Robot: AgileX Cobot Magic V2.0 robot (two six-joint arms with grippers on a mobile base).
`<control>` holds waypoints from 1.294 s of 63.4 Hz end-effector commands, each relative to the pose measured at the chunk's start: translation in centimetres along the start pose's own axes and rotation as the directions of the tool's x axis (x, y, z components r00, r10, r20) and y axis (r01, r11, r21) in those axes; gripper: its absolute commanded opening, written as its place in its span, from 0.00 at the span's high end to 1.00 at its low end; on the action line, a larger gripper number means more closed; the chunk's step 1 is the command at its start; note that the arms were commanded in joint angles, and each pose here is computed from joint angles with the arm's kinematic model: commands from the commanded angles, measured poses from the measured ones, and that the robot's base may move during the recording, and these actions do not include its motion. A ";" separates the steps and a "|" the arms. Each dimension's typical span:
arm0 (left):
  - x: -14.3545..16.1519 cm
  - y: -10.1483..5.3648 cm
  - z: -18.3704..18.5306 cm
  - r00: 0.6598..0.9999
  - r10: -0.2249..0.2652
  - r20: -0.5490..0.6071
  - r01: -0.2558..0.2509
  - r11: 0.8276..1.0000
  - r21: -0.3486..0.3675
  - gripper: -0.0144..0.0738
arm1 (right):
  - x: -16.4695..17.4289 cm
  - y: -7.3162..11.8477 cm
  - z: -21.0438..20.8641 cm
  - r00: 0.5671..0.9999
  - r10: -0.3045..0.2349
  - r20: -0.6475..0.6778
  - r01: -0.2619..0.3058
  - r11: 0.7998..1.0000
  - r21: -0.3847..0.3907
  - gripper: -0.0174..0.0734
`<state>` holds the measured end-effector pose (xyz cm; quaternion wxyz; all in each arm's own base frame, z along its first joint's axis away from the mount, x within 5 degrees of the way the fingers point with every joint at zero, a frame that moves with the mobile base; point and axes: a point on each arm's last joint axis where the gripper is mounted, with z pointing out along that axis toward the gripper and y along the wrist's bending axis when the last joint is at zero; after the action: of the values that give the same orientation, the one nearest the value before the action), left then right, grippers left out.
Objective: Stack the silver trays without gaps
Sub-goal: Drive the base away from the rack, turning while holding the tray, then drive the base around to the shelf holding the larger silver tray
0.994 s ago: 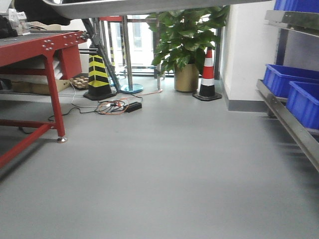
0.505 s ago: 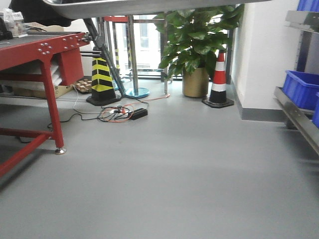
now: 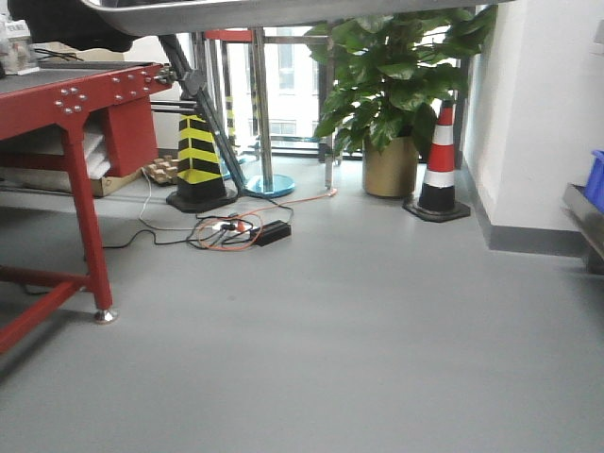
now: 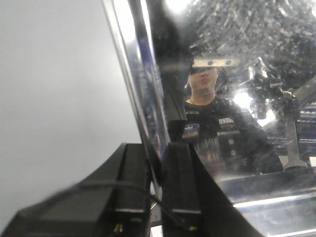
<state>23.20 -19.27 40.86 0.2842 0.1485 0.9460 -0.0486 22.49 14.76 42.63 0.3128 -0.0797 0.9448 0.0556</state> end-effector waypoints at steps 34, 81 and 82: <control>0.3 -0.1 -2.2 1.000 0.014 0.012 -0.015 0.999 0.050 0.89 | -0.8 0.5 -2.0 0.993 -0.003 0.118 0.014 0.996 -0.089 0.74; 0.3 -0.1 -2.2 1.000 0.015 0.015 -0.015 0.999 0.049 0.89 | -0.9 0.6 -1.7 0.994 -0.006 0.111 0.016 0.996 -0.086 0.74; 0.3 -0.1 -2.2 1.000 0.015 0.015 -0.015 0.999 0.049 0.89 | -0.9 0.6 -1.7 0.994 -0.006 0.111 0.016 0.996 -0.086 0.74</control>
<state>23.22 -19.25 40.87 0.2851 0.1485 0.9457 -0.0471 22.70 14.89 42.41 0.3102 -0.0803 0.9458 0.0522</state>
